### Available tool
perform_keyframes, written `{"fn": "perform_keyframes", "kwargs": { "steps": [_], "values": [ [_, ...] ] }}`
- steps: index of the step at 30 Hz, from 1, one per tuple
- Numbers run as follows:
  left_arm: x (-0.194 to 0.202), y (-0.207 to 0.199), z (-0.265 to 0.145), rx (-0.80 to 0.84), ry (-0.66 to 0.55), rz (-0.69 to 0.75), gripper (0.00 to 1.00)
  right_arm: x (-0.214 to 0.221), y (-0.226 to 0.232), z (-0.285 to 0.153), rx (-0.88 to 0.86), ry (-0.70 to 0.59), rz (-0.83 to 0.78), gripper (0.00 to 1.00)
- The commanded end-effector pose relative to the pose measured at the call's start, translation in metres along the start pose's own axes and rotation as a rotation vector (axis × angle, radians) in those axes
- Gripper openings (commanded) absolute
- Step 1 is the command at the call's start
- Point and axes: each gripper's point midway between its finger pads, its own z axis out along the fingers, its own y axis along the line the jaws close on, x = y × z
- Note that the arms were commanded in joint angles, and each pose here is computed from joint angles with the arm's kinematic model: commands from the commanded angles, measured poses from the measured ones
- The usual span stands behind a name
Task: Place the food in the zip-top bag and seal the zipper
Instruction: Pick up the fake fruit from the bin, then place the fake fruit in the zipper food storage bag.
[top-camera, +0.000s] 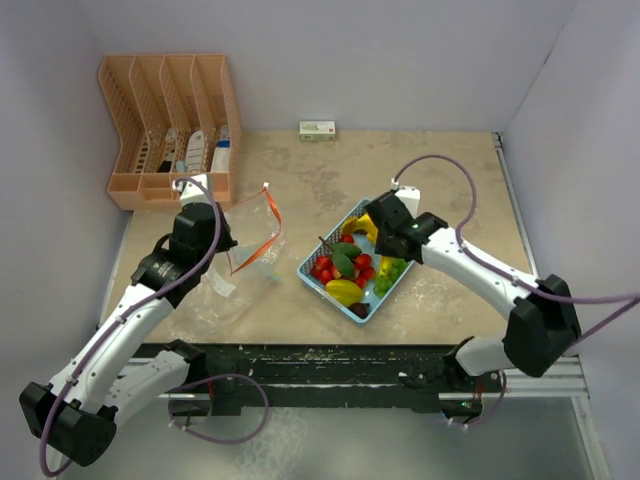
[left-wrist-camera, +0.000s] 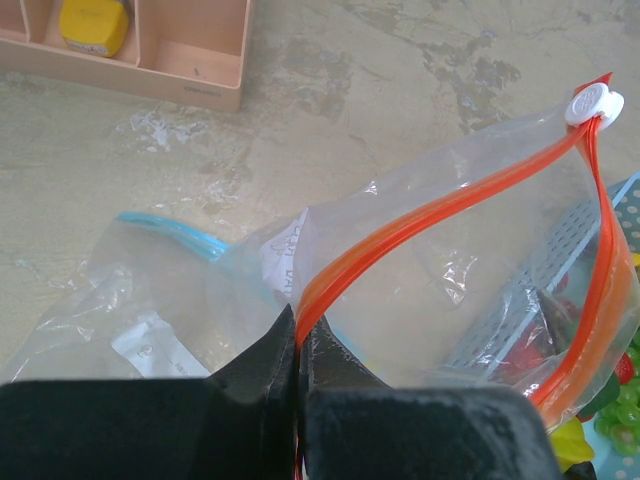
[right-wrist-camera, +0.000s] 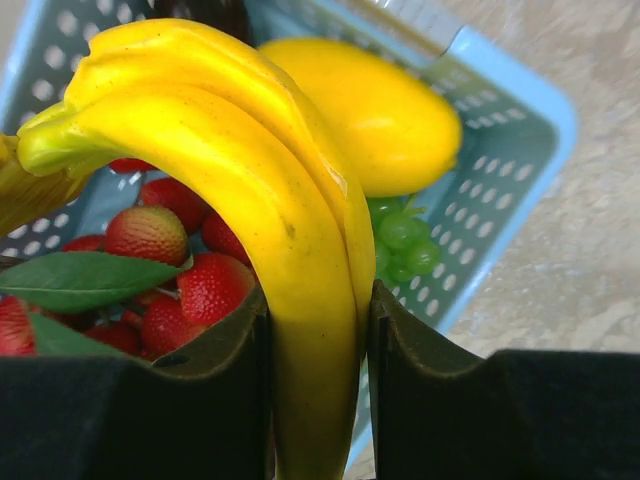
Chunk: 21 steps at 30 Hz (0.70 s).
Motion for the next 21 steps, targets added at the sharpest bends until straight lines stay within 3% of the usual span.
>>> {"fn": "perform_keyframes", "kwargs": {
  "steps": [1,12,16,21],
  "values": [
    [-0.010,-0.002,-0.003,0.017,-0.038,-0.014,0.00,-0.053,-0.015,-0.048,0.009,-0.170,0.040,0.01],
    [-0.006,-0.002,-0.002,0.012,-0.022,-0.008,0.00,-0.107,0.050,-0.138,-0.414,-0.406,-0.033,0.00],
    [-0.006,-0.002,-0.001,0.013,-0.022,-0.009,0.00,-0.116,0.094,-0.172,-0.454,-0.497,-0.108,0.00],
    [-0.009,-0.007,-0.001,0.032,-0.023,-0.007,0.00,-0.128,0.124,-0.184,-0.464,-0.542,-0.135,0.00]
  ]
}}
